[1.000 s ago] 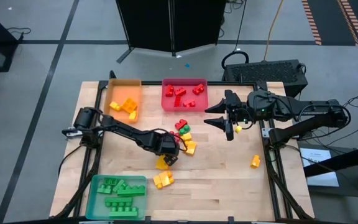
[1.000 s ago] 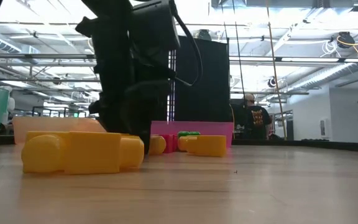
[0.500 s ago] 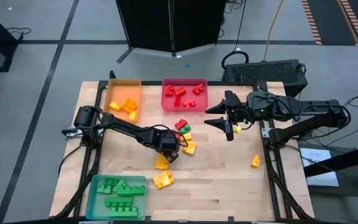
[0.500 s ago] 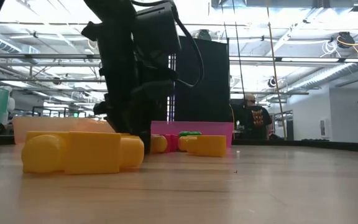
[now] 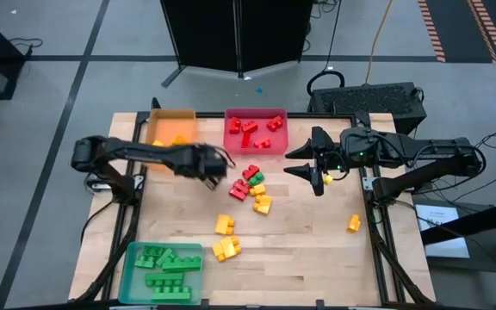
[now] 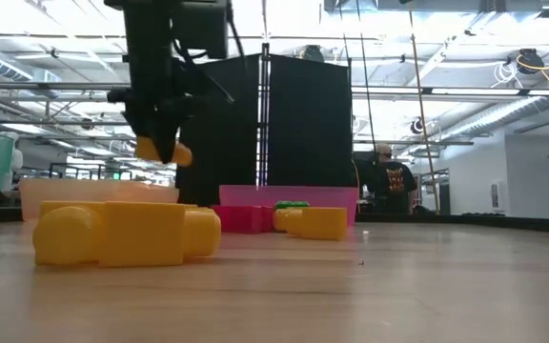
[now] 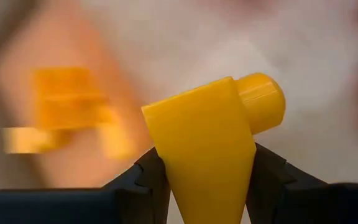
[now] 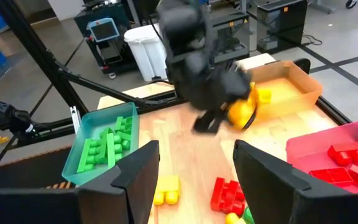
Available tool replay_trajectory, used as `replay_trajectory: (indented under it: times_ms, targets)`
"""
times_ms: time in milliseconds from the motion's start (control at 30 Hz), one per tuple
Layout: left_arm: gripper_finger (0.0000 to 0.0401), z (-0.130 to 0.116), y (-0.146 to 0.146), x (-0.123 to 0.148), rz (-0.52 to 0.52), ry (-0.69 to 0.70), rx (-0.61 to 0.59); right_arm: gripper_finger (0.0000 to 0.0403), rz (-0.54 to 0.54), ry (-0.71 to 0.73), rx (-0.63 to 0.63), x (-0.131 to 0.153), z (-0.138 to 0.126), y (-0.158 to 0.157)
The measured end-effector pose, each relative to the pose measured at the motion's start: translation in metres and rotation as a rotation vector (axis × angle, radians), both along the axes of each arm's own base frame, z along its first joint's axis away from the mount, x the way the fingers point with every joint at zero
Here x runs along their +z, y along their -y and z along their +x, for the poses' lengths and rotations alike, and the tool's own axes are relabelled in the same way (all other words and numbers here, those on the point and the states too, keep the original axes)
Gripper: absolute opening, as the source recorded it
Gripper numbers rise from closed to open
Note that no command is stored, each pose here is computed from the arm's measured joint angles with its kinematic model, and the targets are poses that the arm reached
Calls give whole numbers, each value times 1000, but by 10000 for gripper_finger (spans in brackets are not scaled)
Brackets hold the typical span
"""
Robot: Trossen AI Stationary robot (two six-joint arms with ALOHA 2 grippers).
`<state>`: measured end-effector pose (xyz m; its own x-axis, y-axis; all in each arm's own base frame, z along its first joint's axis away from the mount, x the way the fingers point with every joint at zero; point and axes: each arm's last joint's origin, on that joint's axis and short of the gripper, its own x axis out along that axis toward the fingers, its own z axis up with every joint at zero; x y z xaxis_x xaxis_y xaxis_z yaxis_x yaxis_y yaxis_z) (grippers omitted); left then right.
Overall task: Sort blocks
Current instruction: Put the yellow game piece into the yellow bin
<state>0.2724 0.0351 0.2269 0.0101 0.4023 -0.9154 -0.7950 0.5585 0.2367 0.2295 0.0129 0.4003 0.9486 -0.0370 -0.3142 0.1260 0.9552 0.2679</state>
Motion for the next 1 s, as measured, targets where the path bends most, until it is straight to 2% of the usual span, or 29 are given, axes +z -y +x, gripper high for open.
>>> replay_trajectory:
  times_ms: [267,367,500,567,633,733,833,933,1000]
  targets:
    - [142,-57,-88,40,183,-37,195,201,5,-20,-2,-2,-1,0]
    - [142,-79,-118,47,197,-37,270,201,6,-27,-2,-2,-1,0]
    - [143,-101,-148,49,140,13,331,201,5,-42,-2,-4,-1,0]
    - [166,-109,-155,48,131,7,366,201,4,-49,-2,-5,-2,0]
    - [210,-113,-160,47,128,-6,373,201,4,-57,-2,-5,-2,0]
    - [273,-116,-161,47,118,-36,330,201,4,-60,0,-5,-2,0]
    - [312,-116,-160,46,81,-32,296,201,3,-60,1,-6,-2,0]
    - [327,-111,-157,45,-43,79,250,201,2,-61,3,-6,-2,0]
    - [328,-102,-152,45,-152,197,174,201,2,-61,3,-6,-2,0]
